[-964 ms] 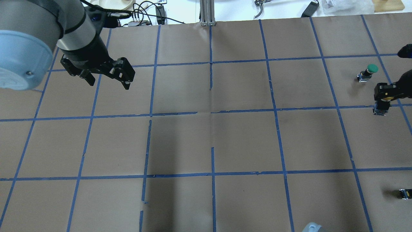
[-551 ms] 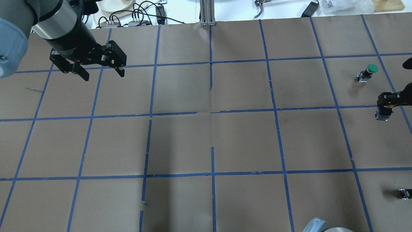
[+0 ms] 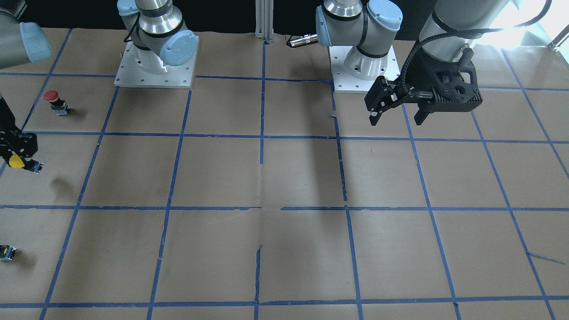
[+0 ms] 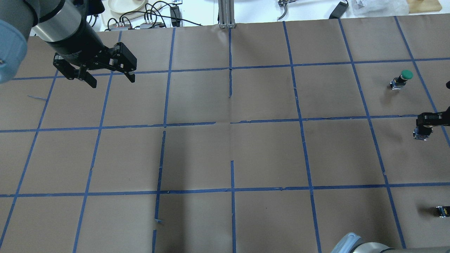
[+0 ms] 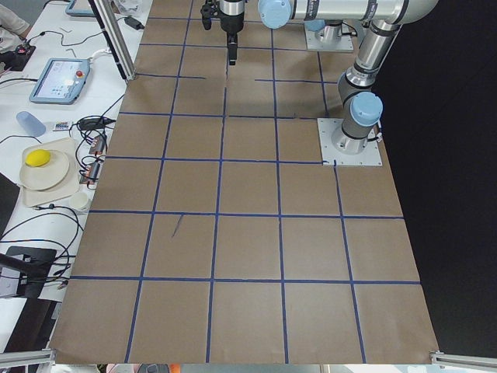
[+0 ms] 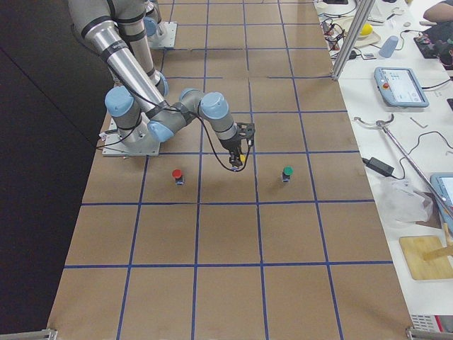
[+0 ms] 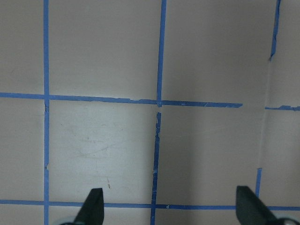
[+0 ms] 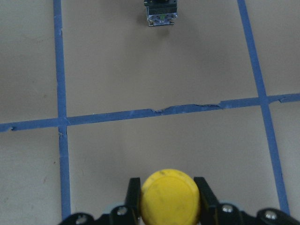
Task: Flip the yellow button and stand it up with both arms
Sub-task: 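Lower the yellow button upright onto the table with the right gripper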
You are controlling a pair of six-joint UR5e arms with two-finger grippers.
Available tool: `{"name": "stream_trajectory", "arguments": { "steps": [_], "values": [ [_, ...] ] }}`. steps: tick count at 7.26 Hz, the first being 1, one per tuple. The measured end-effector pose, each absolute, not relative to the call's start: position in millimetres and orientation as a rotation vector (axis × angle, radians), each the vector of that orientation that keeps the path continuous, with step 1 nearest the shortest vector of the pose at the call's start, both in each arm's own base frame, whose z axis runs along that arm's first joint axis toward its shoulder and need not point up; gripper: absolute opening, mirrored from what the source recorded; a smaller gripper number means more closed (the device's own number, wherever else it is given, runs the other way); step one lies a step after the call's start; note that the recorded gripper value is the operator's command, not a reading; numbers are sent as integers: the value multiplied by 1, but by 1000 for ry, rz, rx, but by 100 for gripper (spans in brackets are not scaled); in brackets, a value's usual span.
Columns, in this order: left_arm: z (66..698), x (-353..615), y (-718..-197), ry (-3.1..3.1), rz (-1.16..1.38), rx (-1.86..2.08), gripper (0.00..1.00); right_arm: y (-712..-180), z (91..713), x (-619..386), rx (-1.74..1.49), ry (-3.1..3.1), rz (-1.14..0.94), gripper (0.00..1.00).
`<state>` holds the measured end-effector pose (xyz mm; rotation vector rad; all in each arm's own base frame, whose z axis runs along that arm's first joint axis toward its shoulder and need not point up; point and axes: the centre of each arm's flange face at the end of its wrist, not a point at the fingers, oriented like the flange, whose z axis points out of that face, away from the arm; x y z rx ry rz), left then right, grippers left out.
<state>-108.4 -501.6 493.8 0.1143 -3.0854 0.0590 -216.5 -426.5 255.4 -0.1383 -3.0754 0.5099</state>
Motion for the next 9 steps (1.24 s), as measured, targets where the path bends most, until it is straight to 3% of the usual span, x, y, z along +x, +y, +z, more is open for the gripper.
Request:
{"name": "stream_trajectory", "arguments": {
  "steps": [9],
  "values": [
    [489,-109,-502,-3085,44,119,100,-426,227,-230,19,-3159,573,7]
  ]
}}
